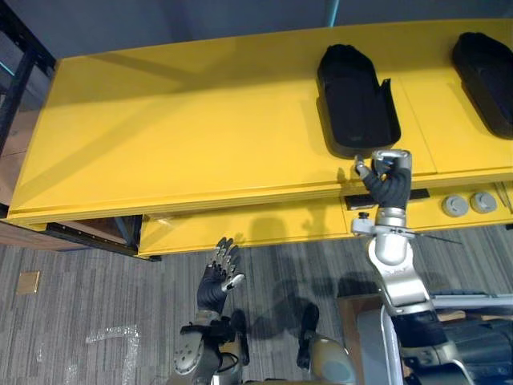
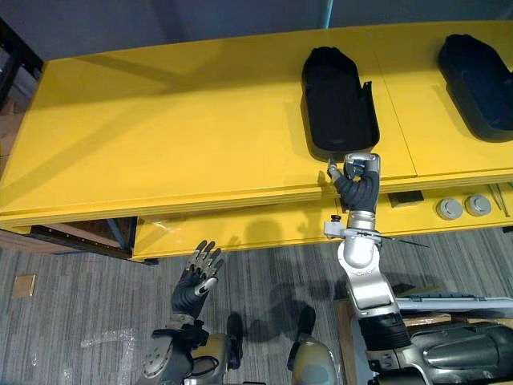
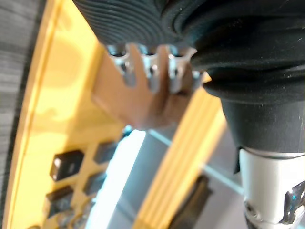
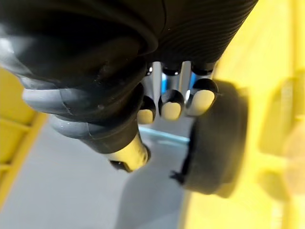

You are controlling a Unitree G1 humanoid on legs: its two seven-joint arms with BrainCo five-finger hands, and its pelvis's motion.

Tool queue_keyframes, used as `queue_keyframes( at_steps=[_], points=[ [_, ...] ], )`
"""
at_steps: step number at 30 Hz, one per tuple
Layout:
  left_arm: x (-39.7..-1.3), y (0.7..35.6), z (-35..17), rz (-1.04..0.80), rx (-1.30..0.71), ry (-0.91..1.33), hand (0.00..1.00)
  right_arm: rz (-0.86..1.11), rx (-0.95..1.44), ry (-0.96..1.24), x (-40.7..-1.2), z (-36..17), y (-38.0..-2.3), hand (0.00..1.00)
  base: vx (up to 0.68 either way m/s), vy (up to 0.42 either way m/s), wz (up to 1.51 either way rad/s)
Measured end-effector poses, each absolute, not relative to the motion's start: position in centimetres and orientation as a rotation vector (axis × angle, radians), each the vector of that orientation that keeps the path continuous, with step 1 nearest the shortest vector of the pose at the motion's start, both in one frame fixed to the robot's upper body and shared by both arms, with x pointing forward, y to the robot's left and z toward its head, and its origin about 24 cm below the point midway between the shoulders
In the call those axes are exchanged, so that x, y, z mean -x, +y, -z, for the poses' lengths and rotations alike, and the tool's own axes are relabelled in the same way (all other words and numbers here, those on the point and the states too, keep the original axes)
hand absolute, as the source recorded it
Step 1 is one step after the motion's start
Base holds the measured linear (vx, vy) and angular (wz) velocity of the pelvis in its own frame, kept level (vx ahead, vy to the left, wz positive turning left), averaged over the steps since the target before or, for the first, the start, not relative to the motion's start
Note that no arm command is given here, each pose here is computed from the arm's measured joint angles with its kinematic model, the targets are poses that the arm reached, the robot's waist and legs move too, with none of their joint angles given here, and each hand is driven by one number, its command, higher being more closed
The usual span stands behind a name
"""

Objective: Walk over and take plastic housings, then place them on the shelf

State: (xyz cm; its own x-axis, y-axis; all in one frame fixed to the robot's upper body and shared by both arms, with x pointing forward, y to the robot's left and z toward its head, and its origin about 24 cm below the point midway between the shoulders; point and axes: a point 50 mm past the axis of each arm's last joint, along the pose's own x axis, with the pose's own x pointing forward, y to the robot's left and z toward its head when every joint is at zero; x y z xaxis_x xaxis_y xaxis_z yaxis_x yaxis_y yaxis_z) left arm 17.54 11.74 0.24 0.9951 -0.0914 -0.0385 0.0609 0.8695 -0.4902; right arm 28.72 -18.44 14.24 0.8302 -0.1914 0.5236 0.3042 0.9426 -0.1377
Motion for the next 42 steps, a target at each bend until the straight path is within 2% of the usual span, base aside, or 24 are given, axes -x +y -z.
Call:
queue_keyframes(
  at_steps=[15, 33, 39, 42],
  points=[
    [-17.3, 11.6, -0.4, 0.079, 0.508, 0.061, 0.00, 0.327, 0.233, -0.494, -33.3, -15.6, -19.6, 1.00, -0.01, 0.006, 0.05],
    [-17.2, 10.4, -0.7, 0.107, 0.545, 0.063, 0.00, 0.425, 0.330, -0.368, -37.1, -17.1, -23.2, 1.00, -0.03, 0.006, 0.04],
    [-17.2, 10.4, -0.7, 0.109, 0.549, 0.062, 0.00, 0.415, 0.309, -0.472, -37.3, -19.5, -22.6, 1.00, -0.01, -0.002, 0.00],
    [-17.3, 10.3, -0.8, 0.115, 0.551, 0.058, 0.00, 0.381, 0.274, -0.631, -35.6, -21.8, -21.2, 1.00, 0.01, 0.000, -0.01]
  ],
)
